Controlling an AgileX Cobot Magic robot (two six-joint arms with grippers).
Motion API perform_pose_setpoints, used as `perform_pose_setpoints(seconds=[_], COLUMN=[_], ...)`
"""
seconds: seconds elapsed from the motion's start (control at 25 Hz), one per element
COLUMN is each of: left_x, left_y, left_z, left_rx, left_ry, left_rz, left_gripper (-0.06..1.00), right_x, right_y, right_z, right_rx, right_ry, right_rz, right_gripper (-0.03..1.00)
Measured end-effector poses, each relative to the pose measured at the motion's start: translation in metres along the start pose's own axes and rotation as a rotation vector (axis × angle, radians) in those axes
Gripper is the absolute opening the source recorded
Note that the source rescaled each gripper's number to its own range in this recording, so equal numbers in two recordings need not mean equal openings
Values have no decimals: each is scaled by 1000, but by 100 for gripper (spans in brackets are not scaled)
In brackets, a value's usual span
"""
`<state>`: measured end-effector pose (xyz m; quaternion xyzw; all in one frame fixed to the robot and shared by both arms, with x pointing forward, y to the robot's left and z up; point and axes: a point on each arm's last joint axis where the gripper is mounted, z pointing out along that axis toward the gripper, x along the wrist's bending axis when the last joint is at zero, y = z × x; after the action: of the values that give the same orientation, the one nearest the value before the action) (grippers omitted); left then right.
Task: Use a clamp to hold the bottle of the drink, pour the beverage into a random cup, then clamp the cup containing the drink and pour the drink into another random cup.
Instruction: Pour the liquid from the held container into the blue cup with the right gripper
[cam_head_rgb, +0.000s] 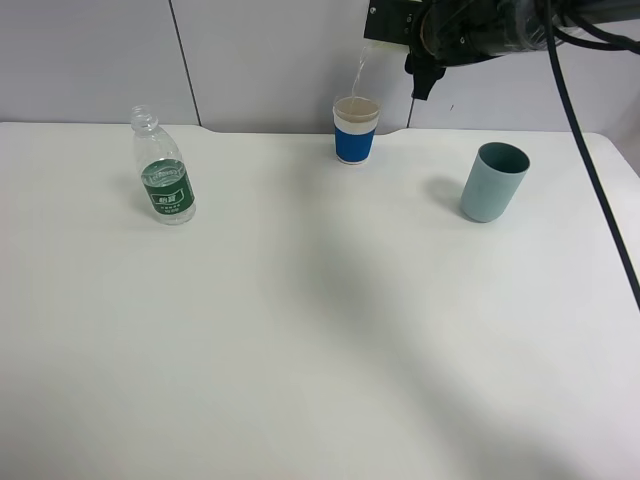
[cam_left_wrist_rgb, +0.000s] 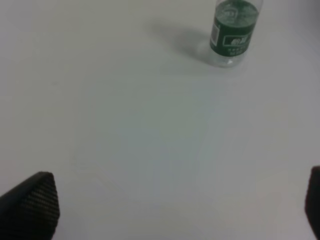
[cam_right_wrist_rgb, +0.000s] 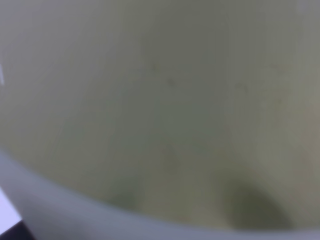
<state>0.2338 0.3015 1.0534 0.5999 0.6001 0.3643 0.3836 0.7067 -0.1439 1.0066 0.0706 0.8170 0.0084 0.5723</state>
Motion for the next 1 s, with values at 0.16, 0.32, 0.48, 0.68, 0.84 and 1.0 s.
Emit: perform_pose_setpoints(seconds=[0.16, 0.32, 0.48, 0.68, 0.84, 1.0], left_x=[0, 0, 0, 0, 0, 0], left_y=[0, 0, 0, 0, 0, 0], left_z=[0, 0, 0, 0, 0, 0], left_rx=[0, 0, 0, 0, 0, 0], left_ry=[0, 0, 0, 0, 0, 0], left_rz=[0, 0, 0, 0, 0, 0], left_gripper=[100, 100, 100, 100, 100, 100], right_x=[0, -1, -1, -1, -1, -2], right_y=[0, 0, 1, 2, 1, 0], right_z=[0, 0, 0, -1, -1, -1], right_rx=[-2, -3, -4, -8, 0, 10], right_ry=[-5, -7, -7, -11, -14, -17], right_rz=[-11, -16, -17, -31, -89, -115], right_gripper=[0, 0, 0, 0, 0, 0])
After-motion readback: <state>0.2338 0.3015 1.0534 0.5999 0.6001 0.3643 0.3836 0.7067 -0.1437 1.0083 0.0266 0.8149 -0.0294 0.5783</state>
